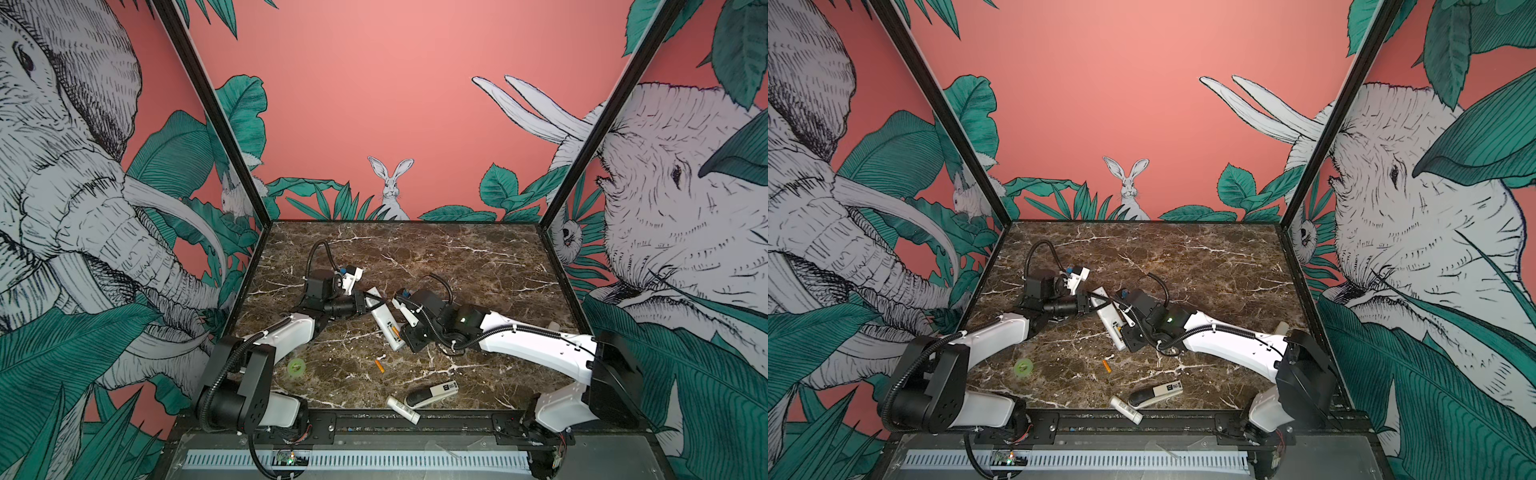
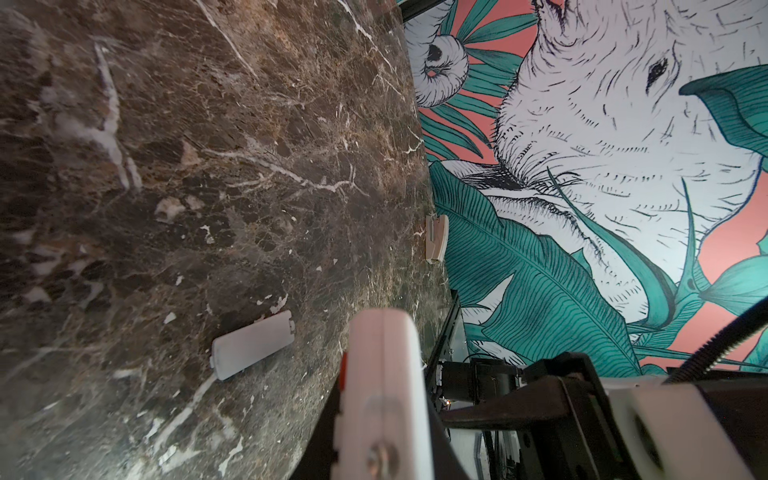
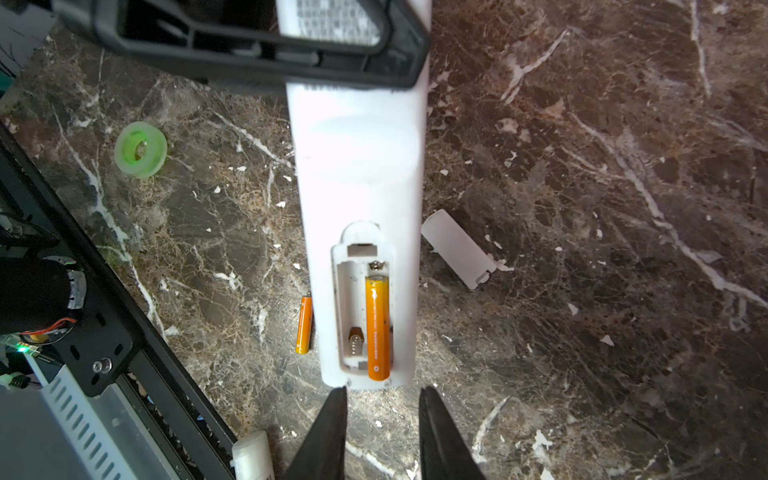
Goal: Load the batteries into the remote control
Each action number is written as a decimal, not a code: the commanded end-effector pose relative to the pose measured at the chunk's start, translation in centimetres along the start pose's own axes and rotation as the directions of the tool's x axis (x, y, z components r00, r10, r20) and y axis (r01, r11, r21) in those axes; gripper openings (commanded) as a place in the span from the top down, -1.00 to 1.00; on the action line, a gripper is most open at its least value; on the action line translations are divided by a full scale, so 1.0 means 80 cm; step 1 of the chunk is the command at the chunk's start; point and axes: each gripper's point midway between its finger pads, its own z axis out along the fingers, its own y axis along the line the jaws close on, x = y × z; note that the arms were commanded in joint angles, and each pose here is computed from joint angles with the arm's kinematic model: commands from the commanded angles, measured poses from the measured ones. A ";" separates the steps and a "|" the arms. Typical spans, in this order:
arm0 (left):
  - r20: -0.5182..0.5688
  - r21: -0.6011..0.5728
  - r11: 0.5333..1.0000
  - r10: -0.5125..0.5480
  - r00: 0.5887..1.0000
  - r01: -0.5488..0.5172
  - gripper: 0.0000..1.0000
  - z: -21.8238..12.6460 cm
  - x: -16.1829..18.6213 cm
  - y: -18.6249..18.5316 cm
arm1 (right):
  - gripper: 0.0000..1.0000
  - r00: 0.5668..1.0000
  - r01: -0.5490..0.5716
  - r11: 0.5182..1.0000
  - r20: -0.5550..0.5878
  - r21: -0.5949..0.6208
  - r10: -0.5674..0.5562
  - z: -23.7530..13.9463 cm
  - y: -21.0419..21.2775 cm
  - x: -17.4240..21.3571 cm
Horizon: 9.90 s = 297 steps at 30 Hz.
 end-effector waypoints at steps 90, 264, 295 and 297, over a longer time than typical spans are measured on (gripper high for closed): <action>-0.005 0.099 0.994 -0.046 0.999 0.046 1.00 -0.004 -0.018 -0.019 | 0.82 0.996 0.047 0.999 -0.081 0.026 -0.045 0.110 0.005 -0.005; -0.058 -0.654 0.647 0.474 0.879 -0.392 1.00 -0.177 0.014 -0.020 | 0.62 0.940 0.144 0.987 -0.322 0.069 -0.115 0.152 0.071 0.070; 0.124 -0.039 0.955 0.295 0.947 -0.293 1.00 -0.087 0.010 -0.102 | 0.77 0.924 0.179 0.984 0.341 0.015 -0.173 -0.057 0.061 -0.067; 0.129 0.005 0.959 0.281 0.951 -0.284 1.00 -0.086 0.009 -0.111 | 0.76 0.897 0.175 0.985 0.411 -0.001 -0.159 -0.072 0.063 -0.079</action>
